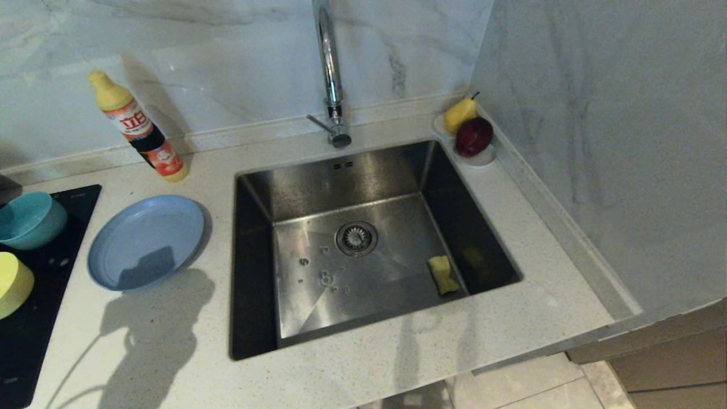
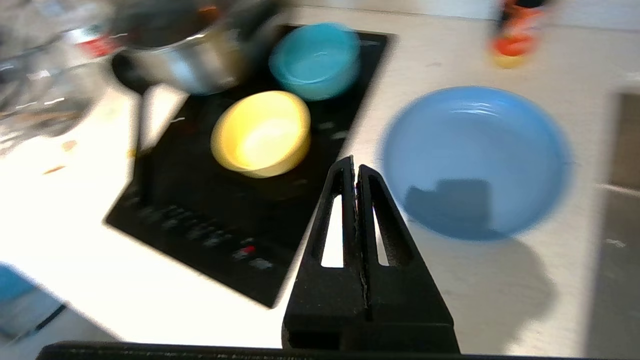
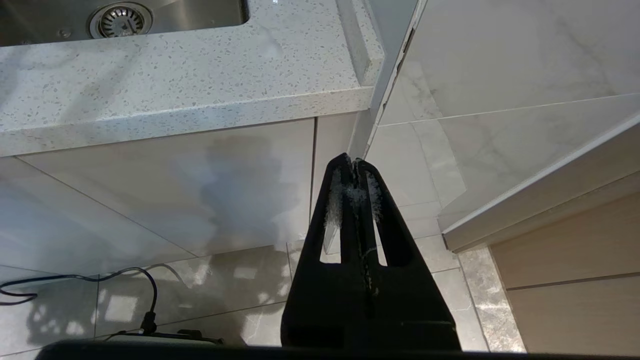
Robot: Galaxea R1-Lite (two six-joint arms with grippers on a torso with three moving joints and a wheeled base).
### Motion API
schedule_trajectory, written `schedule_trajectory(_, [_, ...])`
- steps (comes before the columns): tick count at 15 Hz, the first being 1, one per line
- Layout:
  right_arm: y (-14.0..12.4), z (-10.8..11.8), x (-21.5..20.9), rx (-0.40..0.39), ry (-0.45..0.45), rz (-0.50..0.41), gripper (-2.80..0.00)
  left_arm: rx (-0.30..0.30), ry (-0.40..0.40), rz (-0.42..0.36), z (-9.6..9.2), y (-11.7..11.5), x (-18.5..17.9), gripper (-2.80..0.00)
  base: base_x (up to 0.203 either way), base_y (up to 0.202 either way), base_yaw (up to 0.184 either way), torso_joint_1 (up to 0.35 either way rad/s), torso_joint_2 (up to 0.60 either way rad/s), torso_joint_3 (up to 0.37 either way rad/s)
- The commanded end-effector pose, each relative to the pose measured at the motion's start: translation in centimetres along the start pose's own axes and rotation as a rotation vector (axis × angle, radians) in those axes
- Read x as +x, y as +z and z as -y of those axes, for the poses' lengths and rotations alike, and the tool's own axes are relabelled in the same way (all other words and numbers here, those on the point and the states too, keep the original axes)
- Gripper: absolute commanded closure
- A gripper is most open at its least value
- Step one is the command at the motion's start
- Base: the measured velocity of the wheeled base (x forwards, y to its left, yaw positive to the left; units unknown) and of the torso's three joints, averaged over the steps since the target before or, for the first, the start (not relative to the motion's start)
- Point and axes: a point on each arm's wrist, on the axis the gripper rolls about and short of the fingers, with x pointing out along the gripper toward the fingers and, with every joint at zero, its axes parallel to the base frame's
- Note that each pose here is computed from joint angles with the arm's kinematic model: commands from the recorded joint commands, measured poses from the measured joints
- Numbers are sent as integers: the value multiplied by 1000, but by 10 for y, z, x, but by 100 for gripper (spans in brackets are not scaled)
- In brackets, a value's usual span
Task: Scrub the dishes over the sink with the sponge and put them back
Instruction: Turn off the faucet, then place the bowl on the plate
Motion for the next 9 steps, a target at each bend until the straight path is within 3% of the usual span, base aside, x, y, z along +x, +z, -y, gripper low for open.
schedule_trajectory(1, [0, 0, 0, 0, 1, 2, 0, -4, 83, 1, -3, 2, 5, 0, 0, 0, 0, 0, 0, 0])
schedule_trajectory(4, [0, 0, 0, 0, 1, 2, 0, 41, 214, -52, 10, 8, 41, 0, 0, 0, 0, 0, 0, 0])
schedule_trajectory(9, [0, 0, 0, 0, 1, 2, 0, 82, 312, -109, 41, 22, 109, 0, 0, 0, 0, 0, 0, 0])
